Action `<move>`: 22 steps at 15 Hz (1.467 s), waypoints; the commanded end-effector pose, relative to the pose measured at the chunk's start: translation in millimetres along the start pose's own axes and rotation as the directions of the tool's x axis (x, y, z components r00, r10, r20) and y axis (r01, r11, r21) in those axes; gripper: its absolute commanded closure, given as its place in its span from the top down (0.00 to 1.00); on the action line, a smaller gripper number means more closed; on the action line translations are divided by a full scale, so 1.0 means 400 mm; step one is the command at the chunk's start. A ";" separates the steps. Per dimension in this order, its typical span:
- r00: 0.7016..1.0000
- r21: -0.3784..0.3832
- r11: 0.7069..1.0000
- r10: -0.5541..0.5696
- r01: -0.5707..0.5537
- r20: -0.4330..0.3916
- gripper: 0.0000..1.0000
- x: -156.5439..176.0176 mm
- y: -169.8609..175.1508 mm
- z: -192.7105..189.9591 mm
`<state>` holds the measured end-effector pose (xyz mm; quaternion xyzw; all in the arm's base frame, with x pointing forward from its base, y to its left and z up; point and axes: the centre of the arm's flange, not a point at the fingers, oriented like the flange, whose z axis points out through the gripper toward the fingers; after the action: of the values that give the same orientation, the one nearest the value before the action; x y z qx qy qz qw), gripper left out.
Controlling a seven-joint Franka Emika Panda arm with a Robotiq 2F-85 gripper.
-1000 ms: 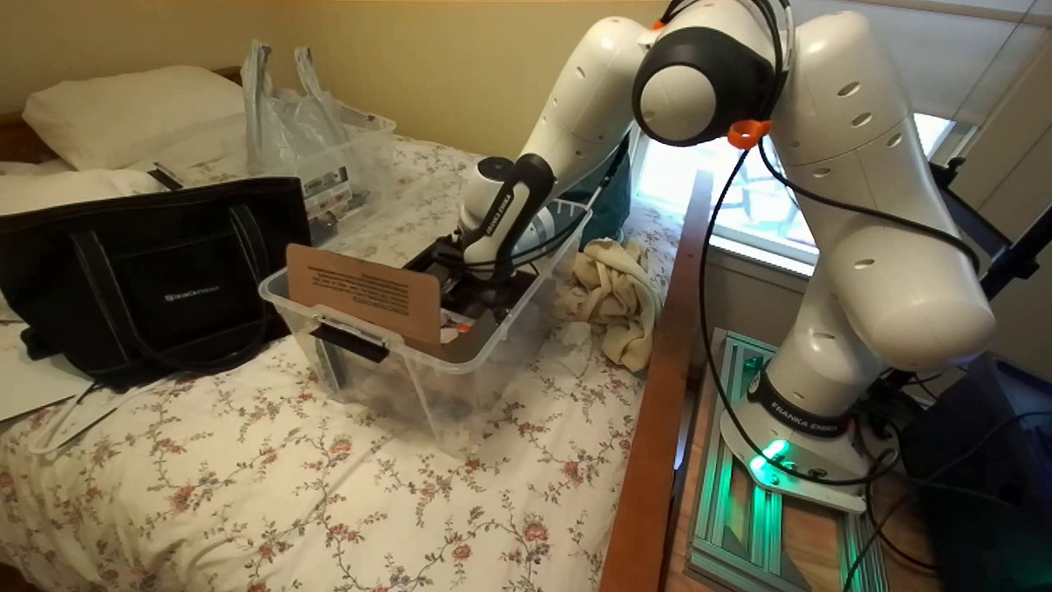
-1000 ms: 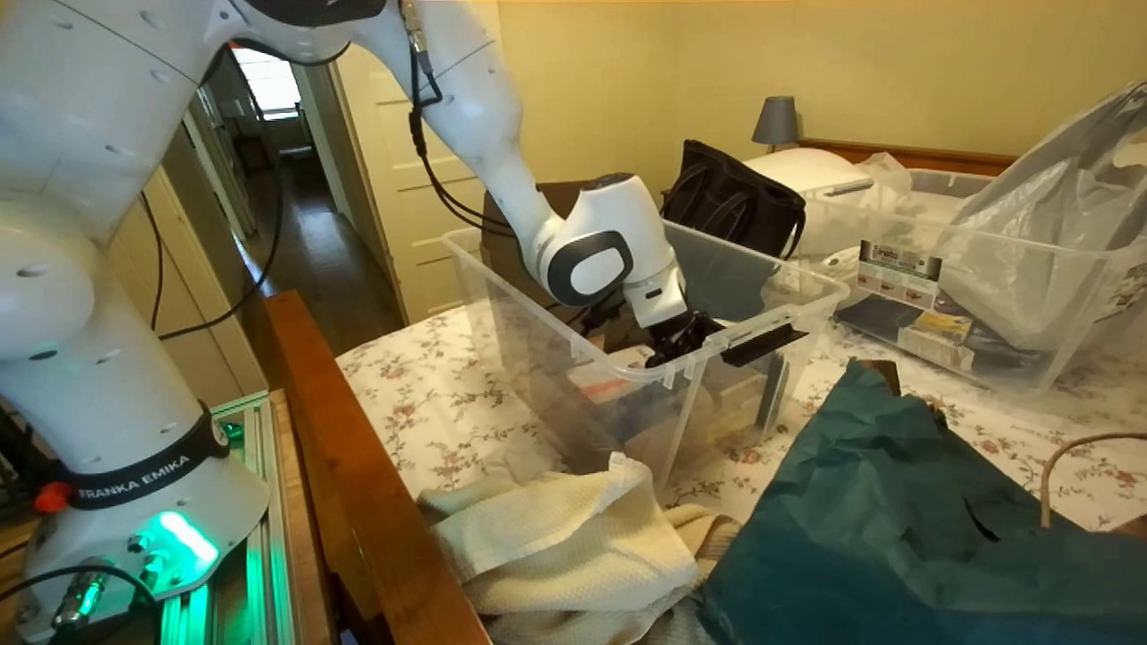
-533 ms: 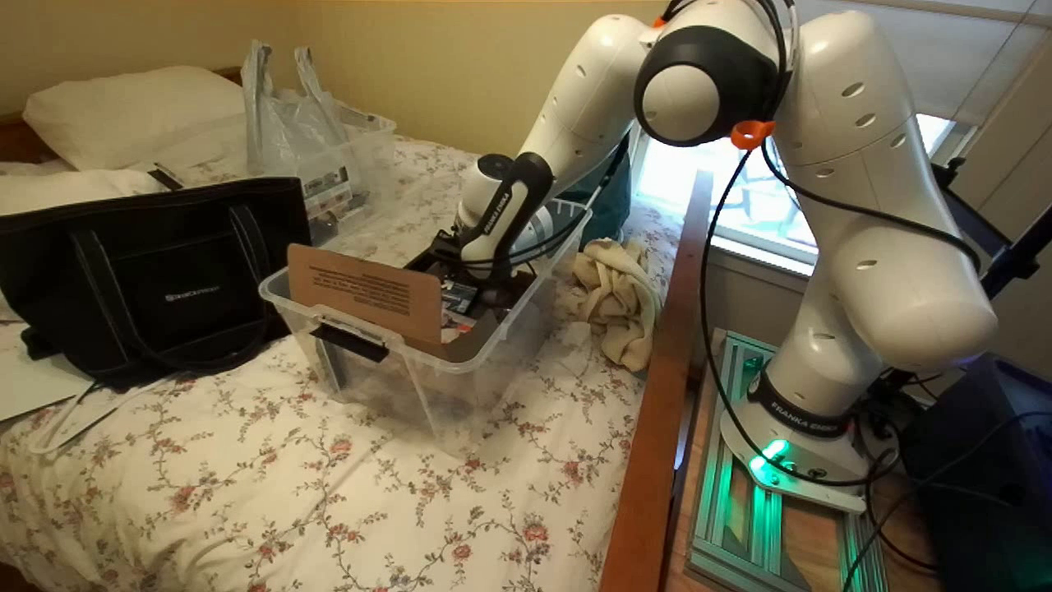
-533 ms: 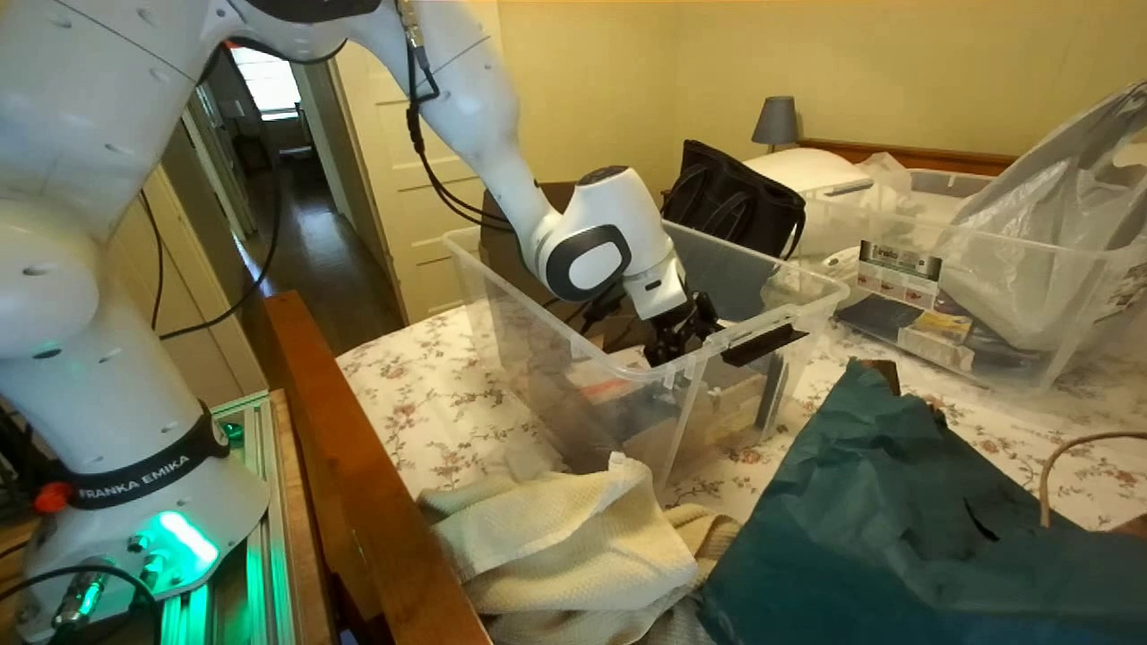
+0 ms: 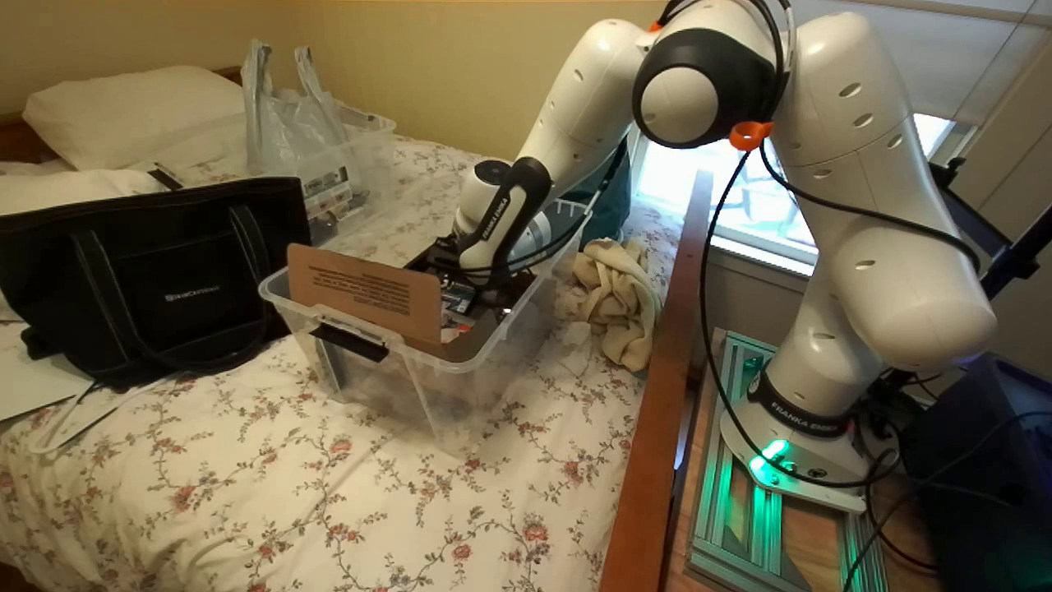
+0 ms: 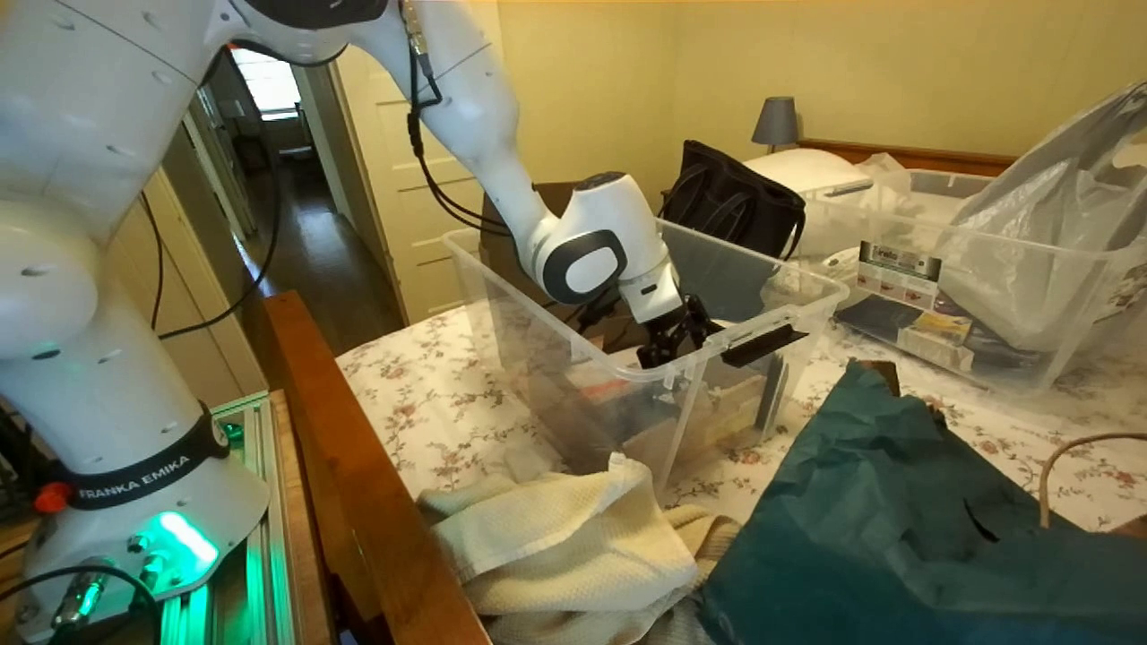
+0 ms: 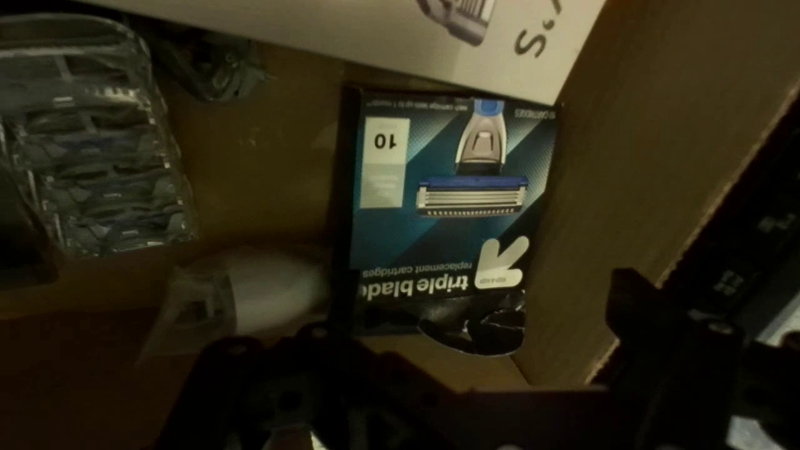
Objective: Remove the black object from the storage box
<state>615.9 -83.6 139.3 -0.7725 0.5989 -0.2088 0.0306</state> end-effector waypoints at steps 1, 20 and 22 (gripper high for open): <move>1.000 -0.007 1.000 -0.011 0.011 0.011 1.00 -0.006 0.007 0.009; 0.999 -0.027 1.000 0.007 -0.006 0.039 1.00 -0.008 0.033 0.151; 1.000 -0.002 1.000 0.019 -0.019 0.023 1.00 -0.010 0.034 0.168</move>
<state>618.7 -96.1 87.0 -0.7752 0.6039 -0.1840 0.0233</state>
